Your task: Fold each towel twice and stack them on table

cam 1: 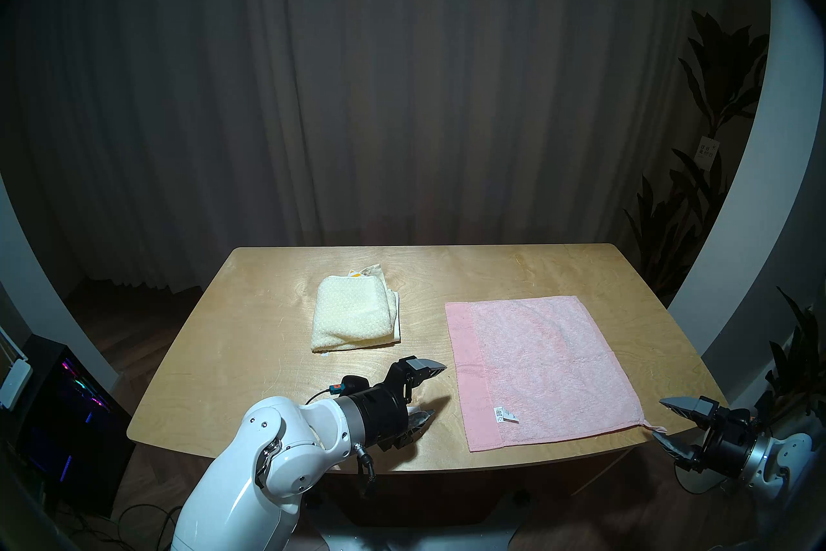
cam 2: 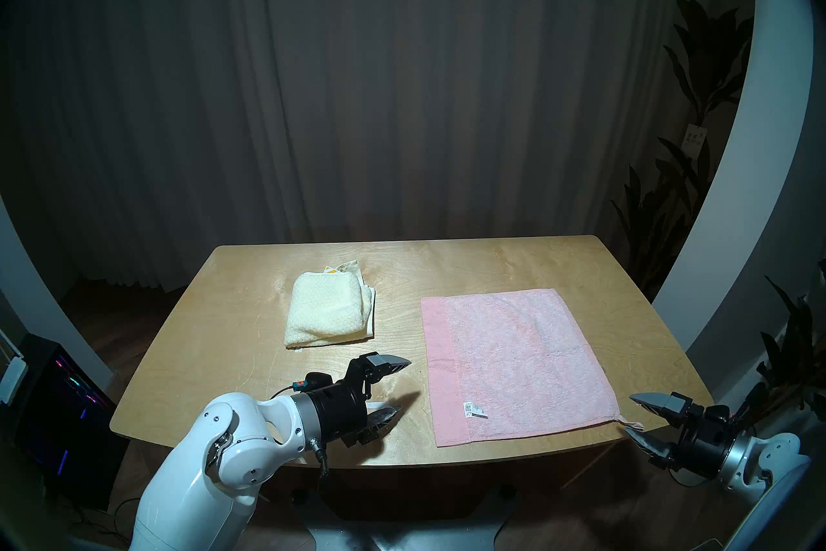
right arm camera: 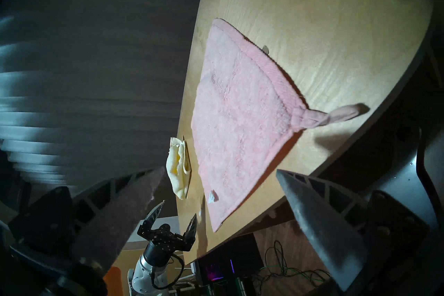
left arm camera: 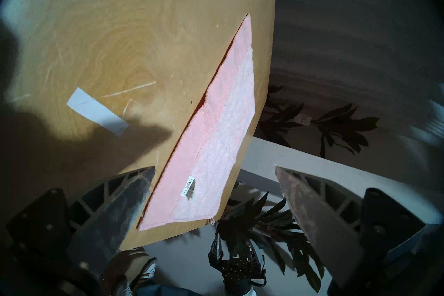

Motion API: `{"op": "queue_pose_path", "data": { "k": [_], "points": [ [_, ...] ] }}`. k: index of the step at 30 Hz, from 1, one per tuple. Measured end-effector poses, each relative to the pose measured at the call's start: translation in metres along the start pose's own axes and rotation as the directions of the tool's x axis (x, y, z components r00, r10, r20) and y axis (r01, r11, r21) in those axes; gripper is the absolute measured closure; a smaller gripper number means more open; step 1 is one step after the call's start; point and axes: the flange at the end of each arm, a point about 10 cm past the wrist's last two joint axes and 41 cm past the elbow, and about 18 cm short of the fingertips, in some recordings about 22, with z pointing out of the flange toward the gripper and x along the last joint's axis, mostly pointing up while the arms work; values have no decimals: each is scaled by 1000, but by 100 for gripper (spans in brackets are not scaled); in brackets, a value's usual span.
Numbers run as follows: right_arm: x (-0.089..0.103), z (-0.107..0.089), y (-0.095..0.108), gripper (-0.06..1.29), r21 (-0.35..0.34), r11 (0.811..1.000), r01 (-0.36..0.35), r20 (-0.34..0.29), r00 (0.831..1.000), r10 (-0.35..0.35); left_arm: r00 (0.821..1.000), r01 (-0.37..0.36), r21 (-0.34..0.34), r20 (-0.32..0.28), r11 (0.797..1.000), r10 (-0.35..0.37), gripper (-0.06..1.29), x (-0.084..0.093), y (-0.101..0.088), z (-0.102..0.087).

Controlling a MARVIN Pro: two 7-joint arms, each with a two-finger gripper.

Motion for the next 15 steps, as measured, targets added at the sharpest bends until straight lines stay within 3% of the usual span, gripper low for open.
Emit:
{"op": "queue_pose_path", "data": {
  "k": [15],
  "points": [
    [-7,7,13,1,-19,999,50,-84,995,-51,999,-41,10,23,999,40,-2,10,11,6]
  ]
}}
